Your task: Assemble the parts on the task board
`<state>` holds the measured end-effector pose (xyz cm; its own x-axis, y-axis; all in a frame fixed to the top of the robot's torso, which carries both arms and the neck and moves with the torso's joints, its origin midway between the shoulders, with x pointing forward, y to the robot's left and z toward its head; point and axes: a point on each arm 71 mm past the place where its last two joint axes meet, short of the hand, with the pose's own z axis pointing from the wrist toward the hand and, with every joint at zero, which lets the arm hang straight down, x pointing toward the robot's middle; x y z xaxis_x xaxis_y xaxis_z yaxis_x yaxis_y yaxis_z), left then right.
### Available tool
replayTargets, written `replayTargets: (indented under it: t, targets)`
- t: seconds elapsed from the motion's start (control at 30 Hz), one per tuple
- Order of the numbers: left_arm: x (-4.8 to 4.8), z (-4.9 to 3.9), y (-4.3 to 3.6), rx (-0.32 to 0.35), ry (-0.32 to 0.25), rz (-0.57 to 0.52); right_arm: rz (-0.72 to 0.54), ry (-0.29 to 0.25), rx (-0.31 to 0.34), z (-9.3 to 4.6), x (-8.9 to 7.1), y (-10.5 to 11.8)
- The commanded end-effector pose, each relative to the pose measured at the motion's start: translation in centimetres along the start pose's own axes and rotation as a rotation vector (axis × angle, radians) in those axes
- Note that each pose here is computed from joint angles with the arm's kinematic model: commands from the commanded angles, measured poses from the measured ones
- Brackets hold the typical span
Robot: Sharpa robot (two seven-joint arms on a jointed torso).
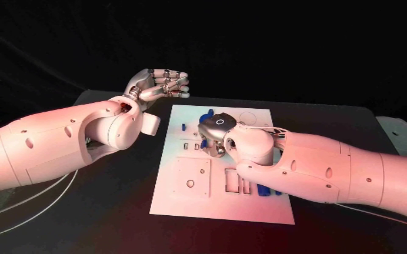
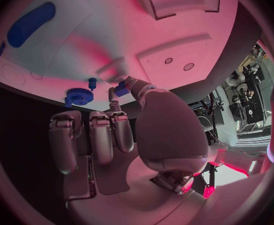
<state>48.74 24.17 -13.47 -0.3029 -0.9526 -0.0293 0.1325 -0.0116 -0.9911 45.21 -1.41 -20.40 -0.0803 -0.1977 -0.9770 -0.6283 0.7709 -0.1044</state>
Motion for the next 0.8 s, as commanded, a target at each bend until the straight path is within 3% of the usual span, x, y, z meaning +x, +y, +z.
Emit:
replayTargets:
  t: [0.03, 0.8]
  targets:
    - [0.21, 0.03, -0.13, 0.008, 0.018, -0.004, -0.016, 0.000, 0.001, 0.00, 0.05, 0.04]
    - [0.22, 0.02, -0.13, 0.008, 0.019, -0.004, -0.013, -0.006, 0.001, 0.01, 0.09, 0.03]
